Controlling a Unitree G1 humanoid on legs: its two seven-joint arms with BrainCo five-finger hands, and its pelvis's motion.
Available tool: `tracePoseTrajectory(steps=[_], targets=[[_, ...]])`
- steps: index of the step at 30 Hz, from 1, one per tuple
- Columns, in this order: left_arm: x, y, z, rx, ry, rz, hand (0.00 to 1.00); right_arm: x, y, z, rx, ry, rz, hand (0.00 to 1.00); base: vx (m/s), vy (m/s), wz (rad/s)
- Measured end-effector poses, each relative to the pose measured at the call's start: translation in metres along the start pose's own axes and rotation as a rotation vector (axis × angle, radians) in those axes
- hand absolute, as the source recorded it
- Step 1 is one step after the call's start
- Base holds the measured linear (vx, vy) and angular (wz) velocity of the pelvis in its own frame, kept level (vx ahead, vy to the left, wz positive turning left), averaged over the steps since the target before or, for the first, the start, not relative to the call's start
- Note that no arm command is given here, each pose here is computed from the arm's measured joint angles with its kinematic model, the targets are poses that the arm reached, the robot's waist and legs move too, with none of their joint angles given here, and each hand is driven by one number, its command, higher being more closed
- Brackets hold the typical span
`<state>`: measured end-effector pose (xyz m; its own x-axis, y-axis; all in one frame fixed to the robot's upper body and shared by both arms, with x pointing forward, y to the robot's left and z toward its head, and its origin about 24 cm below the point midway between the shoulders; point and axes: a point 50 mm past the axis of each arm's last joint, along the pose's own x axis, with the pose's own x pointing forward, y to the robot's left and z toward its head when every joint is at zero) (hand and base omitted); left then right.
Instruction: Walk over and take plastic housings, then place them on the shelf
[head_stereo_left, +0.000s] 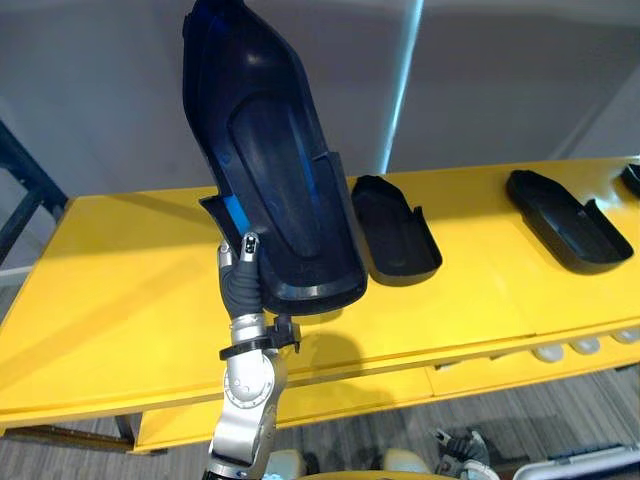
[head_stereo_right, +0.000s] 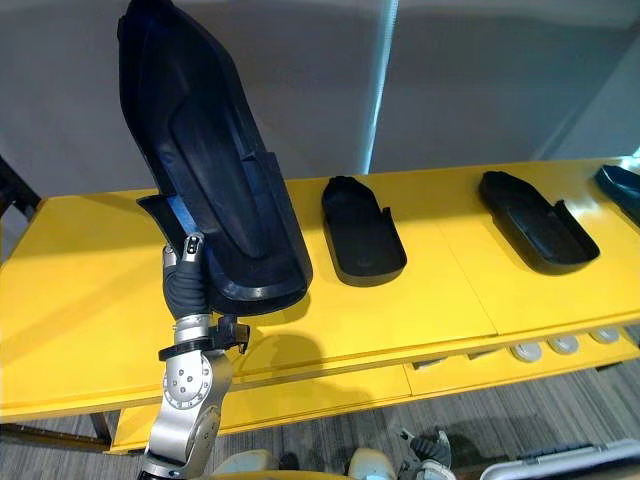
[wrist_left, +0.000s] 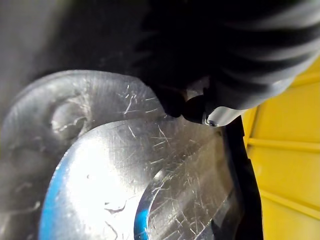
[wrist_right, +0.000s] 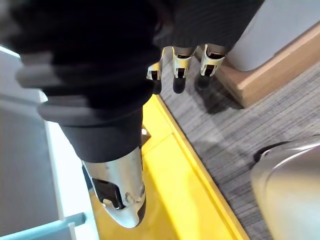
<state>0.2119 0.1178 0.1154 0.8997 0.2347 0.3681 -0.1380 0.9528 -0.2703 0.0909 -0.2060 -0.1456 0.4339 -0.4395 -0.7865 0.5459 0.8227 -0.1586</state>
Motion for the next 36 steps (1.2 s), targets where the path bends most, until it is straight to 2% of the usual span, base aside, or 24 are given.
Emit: tracePoseTrajectory(steps=[9, 15, 18, 24, 30, 36], targets=[[0.001, 0.000, 0.000, -0.002, 0.001, -0.014, 1.00, 0.002, 0.001, -0.002, -0.012, 0.022, -0.003, 0.00, -0.06, 0.015, 0.44], [-0.001, -0.005, -0.011, -0.046, 0.059, -0.024, 1.00, 0.008, -0.014, -0.006, -0.055, 0.066, -0.051, 0.00, -0.08, 0.374, 0.22], [-0.001, 0.002, -0.020, -0.024, 0.097, -0.003, 1.00, 0.001, 0.006, -0.020, -0.034, 0.126, -0.008, 0.00, -0.04, 0.388, -0.11], [0.003, 0.002, -0.018, -0.004, 0.082, -0.035, 1.00, 0.003, 0.025, -0.004, -0.086, 0.065, 0.063, 0.00, -0.18, 0.344, -0.73], [-0.001, -0.012, -0.022, -0.043, 0.108, -0.085, 1.00, 0.001, 0.012, -0.014, -0.059, 0.093, 0.027, 0.00, -0.02, 0.108, -0.27], [-0.003, -0.011, -0.027, -0.005, 0.133, -0.083, 1.00, -0.001, 0.009, -0.018, -0.001, 0.112, 0.007, 0.00, 0.11, -0.041, 0.36]])
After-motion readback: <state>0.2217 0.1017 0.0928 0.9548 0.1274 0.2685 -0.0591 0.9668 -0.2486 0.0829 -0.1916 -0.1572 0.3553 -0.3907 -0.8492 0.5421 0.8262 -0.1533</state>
